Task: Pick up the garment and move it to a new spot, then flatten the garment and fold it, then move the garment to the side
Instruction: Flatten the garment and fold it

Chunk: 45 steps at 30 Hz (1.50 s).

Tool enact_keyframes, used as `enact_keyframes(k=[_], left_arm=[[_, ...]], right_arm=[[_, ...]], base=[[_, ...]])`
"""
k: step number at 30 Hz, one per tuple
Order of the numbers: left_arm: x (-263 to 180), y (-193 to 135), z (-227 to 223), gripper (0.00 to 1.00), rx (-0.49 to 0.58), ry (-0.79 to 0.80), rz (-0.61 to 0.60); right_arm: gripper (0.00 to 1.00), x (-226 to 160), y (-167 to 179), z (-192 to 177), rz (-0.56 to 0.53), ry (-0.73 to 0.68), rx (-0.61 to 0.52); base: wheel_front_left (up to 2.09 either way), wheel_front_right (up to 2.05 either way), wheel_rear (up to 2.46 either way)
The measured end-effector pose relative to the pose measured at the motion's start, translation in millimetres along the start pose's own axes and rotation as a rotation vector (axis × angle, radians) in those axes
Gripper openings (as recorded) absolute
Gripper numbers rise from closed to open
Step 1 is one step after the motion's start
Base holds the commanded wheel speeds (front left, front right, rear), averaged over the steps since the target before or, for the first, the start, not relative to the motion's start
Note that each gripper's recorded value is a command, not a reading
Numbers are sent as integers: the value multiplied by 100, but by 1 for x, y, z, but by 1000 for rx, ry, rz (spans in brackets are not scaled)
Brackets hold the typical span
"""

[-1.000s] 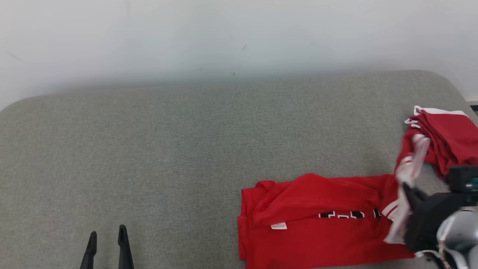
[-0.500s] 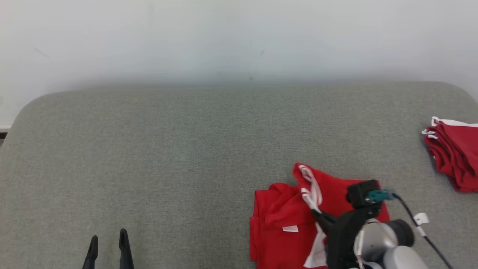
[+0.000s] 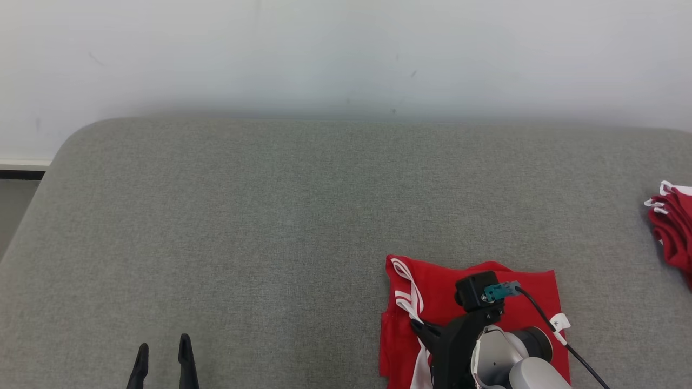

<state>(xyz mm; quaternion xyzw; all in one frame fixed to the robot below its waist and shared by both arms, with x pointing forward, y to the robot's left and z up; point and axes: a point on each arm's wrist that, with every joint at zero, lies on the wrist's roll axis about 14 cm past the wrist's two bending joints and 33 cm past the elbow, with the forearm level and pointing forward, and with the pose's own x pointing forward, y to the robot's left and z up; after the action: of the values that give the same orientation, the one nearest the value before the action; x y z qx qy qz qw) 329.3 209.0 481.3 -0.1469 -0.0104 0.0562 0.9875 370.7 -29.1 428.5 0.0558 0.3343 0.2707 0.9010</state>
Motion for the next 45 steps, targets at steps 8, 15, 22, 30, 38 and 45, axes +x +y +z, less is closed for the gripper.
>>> enact_keyframes(k=[8, 15, 22, 30, 38, 45], left_arm=[[-6, 8, 1, 100, -2, -3, 25], [-9, 11, 1, 100, -2, -3, 27], [-8, 6, 4, 100, 3, -13, 0], [-2, -4, 6, 100, 6, -18, -37], [7, -19, 4, 100, 1, -11, -87], [14, -33, 10, 100, 35, -32, -144]], right_arm=[[44, 9, 9, -6, 25, 13, 5], [100, 2, 11, 15, 33, -102, 49], [100, -27, -6, 60, -3, -331, 112], [100, -87, -73, 79, -231, -562, 98], [100, -139, -118, 54, -427, -658, 40], [100, -162, -125, 40, -488, -726, -28]], base=[[0, 0, 0], [0, 0, 0], [0, 0, 0], [0, 0, 0], [0, 0, 0], [0, 0, 0]])
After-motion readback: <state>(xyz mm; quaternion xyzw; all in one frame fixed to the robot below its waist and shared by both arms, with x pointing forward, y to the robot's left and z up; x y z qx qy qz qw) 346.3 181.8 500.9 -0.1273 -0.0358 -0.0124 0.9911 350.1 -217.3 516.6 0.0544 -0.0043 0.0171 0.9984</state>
